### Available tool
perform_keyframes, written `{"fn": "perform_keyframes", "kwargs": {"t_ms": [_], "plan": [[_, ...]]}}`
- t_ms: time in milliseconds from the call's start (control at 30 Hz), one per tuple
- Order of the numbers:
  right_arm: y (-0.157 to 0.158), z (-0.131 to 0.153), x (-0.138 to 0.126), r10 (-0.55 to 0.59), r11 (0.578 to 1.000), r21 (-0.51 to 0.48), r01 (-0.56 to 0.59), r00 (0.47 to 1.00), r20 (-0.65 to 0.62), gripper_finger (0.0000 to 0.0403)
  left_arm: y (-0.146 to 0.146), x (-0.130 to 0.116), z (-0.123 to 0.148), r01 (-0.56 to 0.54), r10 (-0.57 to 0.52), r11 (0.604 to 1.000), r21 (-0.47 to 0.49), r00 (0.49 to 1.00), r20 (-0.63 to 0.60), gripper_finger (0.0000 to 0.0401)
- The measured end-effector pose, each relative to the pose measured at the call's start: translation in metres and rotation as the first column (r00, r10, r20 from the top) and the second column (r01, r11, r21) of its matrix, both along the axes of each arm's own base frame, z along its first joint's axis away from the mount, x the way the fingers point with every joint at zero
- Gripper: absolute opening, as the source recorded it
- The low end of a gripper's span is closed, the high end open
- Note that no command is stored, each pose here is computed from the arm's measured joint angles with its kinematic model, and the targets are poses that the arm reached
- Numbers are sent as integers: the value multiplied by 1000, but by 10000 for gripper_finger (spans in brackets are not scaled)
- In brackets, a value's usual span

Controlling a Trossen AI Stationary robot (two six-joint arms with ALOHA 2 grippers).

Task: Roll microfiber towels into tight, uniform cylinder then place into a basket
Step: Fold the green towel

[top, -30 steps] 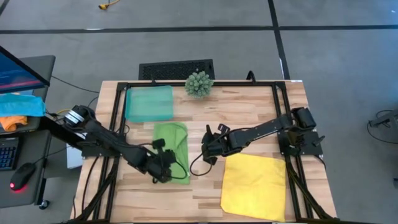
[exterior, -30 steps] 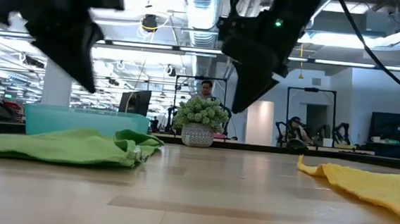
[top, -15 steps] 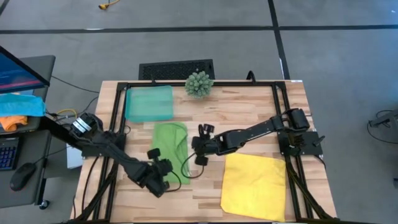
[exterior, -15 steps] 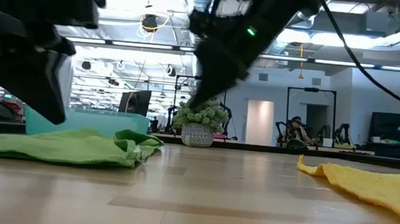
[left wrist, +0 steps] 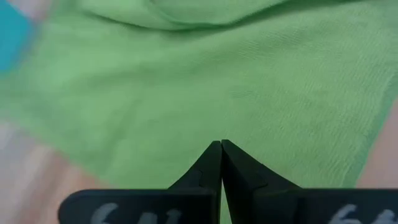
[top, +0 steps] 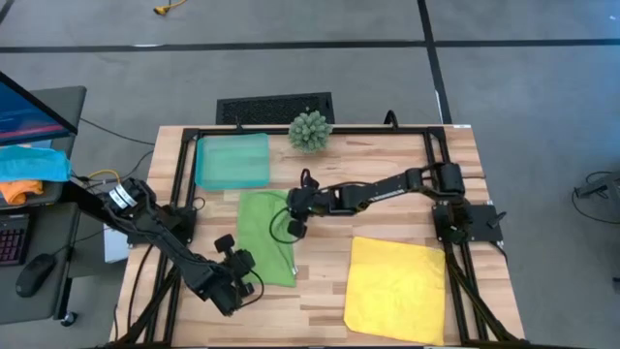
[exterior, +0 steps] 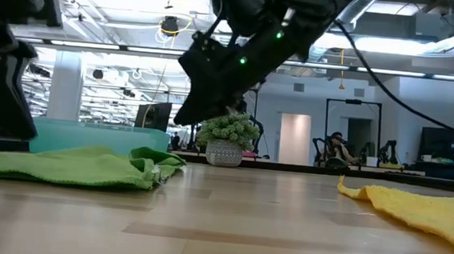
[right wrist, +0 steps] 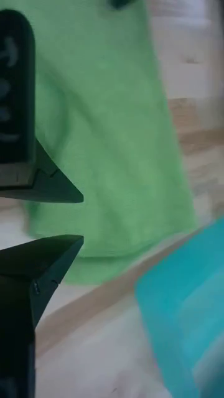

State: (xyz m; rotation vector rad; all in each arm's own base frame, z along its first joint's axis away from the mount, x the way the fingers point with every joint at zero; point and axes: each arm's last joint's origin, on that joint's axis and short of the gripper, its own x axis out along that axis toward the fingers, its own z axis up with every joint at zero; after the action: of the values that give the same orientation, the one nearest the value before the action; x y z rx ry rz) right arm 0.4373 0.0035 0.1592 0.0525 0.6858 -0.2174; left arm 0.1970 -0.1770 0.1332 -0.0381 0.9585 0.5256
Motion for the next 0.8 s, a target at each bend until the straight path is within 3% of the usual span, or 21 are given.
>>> {"fn": "perform_keyframes", "kwargs": {"t_ms": [200, 367, 500, 800], "plan": [[-6, -14, 14, 3, 999, 34, -4, 1000, 19, 118, 6, -1, -15, 18, -17, 999, -40, 1000, 24, 0], [-5, -40, 26, 52, 998, 47, -50, 998, -45, 118, 6, -2, -16, 20, -19, 998, -54, 1000, 12, 0], [-7, -44, 37, 39, 998, 51, -35, 996, -75, 118, 4, -3, -16, 27, -27, 997, -71, 1000, 4, 0], [-17, -45, 36, -36, 999, 20, 41, 977, -208, 118, -3, -10, -16, 53, -54, 994, -95, 998, -10, 0]]}}
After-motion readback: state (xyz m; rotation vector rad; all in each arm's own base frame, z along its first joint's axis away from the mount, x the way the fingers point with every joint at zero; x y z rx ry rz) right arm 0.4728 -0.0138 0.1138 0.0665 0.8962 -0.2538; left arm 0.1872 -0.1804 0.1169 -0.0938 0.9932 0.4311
